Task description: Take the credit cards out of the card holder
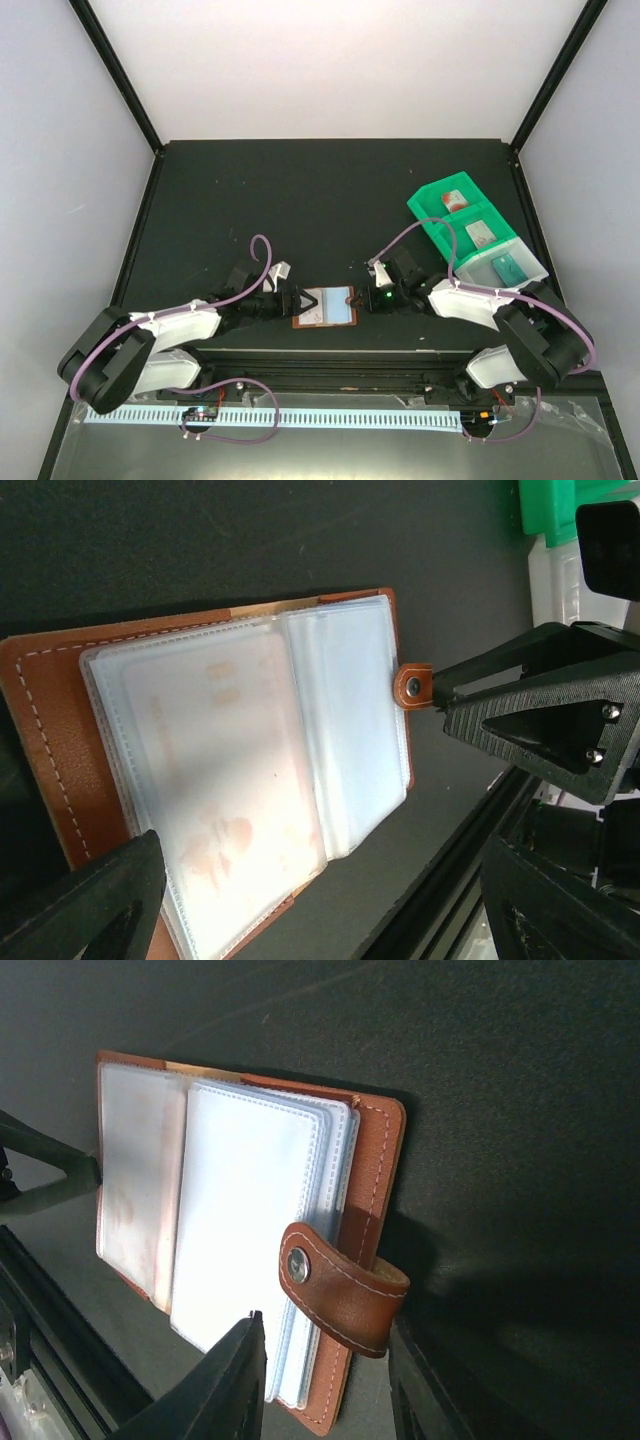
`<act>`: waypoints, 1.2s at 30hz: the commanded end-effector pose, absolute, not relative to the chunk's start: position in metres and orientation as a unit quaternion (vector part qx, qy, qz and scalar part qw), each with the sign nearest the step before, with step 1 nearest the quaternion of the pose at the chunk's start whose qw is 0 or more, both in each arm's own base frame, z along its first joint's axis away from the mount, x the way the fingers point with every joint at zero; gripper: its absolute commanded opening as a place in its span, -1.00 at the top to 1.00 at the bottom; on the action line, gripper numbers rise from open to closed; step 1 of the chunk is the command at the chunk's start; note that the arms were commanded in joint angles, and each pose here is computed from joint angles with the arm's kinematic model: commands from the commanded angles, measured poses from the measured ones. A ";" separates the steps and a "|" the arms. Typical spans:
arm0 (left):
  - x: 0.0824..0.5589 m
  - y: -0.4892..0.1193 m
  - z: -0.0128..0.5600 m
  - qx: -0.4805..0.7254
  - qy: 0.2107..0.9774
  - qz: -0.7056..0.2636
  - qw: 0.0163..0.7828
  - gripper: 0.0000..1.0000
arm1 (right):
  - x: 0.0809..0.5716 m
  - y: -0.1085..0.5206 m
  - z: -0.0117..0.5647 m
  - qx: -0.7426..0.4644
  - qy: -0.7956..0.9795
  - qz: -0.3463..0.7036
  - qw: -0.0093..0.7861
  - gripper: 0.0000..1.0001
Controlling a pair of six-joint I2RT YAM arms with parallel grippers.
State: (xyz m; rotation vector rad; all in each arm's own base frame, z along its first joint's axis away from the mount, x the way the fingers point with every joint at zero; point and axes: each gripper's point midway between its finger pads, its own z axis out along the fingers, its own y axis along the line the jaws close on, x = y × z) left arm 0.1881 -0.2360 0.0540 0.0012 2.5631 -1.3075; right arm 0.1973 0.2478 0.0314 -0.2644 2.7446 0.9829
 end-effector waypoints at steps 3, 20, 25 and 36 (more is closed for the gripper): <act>0.196 -0.232 0.062 0.025 0.892 -0.423 0.161 -0.75 | 0.194 0.250 0.028 -0.091 0.931 0.337 0.108 0.28; 0.196 -0.240 0.061 0.018 0.886 -0.441 0.145 -0.65 | 0.190 0.251 0.025 -0.095 0.929 0.344 0.104 0.32; 0.196 -0.245 0.065 0.021 0.878 -0.456 0.142 -0.47 | 0.189 0.251 0.024 -0.095 0.928 0.345 0.102 0.32; 0.195 -0.249 0.075 0.023 0.870 -0.472 0.142 -0.14 | 0.188 0.251 0.023 -0.094 0.928 0.347 0.101 0.34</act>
